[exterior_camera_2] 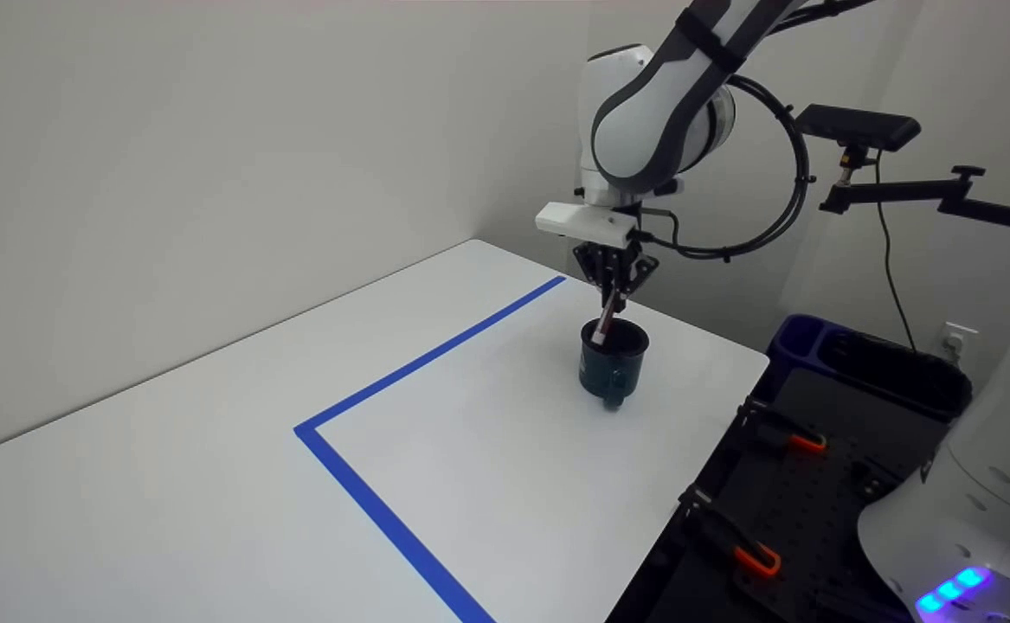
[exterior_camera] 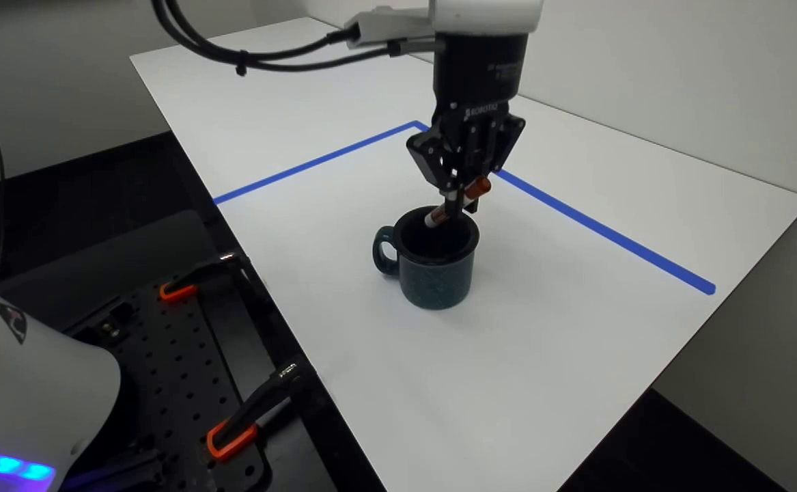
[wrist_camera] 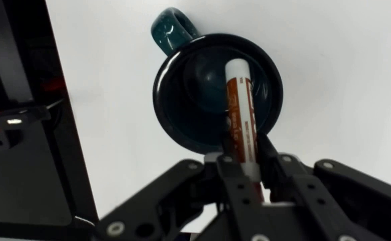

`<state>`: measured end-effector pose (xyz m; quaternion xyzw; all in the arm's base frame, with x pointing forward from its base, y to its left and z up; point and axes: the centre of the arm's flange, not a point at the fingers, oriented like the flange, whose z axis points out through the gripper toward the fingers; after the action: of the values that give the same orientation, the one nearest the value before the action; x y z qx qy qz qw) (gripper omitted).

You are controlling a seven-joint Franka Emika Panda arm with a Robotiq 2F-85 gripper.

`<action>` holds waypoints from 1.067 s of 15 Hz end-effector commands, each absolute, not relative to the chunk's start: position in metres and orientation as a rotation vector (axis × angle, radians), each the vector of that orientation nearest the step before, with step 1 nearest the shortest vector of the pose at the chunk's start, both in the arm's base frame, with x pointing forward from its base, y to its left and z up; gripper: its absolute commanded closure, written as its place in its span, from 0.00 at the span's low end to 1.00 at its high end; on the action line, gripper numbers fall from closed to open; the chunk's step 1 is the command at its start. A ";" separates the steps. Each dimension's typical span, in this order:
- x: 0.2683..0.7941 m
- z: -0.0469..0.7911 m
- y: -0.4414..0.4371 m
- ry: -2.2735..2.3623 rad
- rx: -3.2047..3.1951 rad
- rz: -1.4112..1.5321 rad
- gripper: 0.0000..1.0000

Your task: Pick up the marker from the cup and put it on the table

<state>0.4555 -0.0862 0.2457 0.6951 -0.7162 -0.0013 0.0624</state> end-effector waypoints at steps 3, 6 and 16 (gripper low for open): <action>0.463 0.315 -0.072 -2.132 2.137 0.035 0.95; 0.485 0.319 -0.059 -2.079 2.245 0.025 0.95; 0.540 0.218 -0.022 -1.621 2.646 -0.282 0.95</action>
<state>0.5177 -0.0220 0.2443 0.8281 -0.5562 -0.0668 0.0185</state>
